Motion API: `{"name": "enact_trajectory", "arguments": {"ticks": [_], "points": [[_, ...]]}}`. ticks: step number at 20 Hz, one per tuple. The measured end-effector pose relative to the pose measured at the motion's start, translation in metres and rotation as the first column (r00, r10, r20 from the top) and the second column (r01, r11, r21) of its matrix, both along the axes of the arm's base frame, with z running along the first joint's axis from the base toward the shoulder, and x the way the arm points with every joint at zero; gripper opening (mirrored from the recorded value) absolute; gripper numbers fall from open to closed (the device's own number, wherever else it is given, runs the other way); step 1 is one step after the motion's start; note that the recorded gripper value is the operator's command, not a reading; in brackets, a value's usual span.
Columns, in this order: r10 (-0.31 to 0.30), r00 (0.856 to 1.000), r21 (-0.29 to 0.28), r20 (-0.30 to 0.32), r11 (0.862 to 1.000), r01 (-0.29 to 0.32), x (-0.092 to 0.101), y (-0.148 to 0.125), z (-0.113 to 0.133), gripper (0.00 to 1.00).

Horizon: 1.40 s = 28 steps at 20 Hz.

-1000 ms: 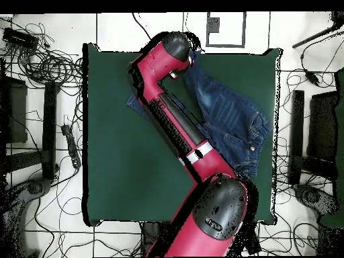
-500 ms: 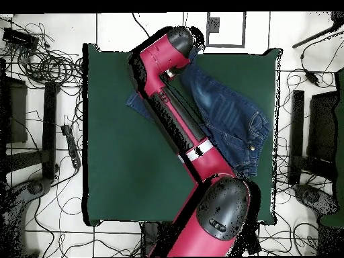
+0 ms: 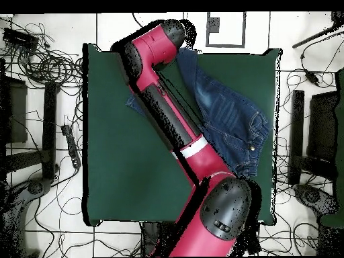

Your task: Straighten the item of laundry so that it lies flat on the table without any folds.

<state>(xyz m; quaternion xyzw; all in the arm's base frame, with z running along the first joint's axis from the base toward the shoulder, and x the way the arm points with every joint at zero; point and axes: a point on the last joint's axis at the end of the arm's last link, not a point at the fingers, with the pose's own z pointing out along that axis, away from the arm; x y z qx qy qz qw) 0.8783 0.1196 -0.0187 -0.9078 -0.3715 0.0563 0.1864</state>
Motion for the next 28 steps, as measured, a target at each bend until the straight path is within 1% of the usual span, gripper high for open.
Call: {"name": "enact_trajectory", "arguments": {"ticks": [3, 6, 9, 13, 18, 20, 28], "points": [[0.002, 1.000, 0.036, -0.003, 0.999, -0.001, 0.000, 0.012, 0.002, 1.00], [0.006, 1.000, 0.034, -0.001, 0.999, -0.006, 0.000, 0.016, 0.002, 1.00], [0.014, 1.000, 0.011, 0.017, 1.000, -0.014, 0.002, 0.019, 0.004, 1.00], [0.014, 0.999, -0.011, 0.033, 1.000, -0.014, 0.004, 0.015, 0.006, 1.00], [0.018, 0.999, -0.035, 0.033, 0.999, -0.017, 0.004, 0.009, 0.004, 1.00], [0.027, 0.999, -0.053, 0.034, 0.998, -0.025, 0.002, 0.004, 0.002, 1.00], [0.050, 0.999, -0.054, 0.022, 0.997, -0.049, -0.008, -0.003, -0.005, 1.00]]}}
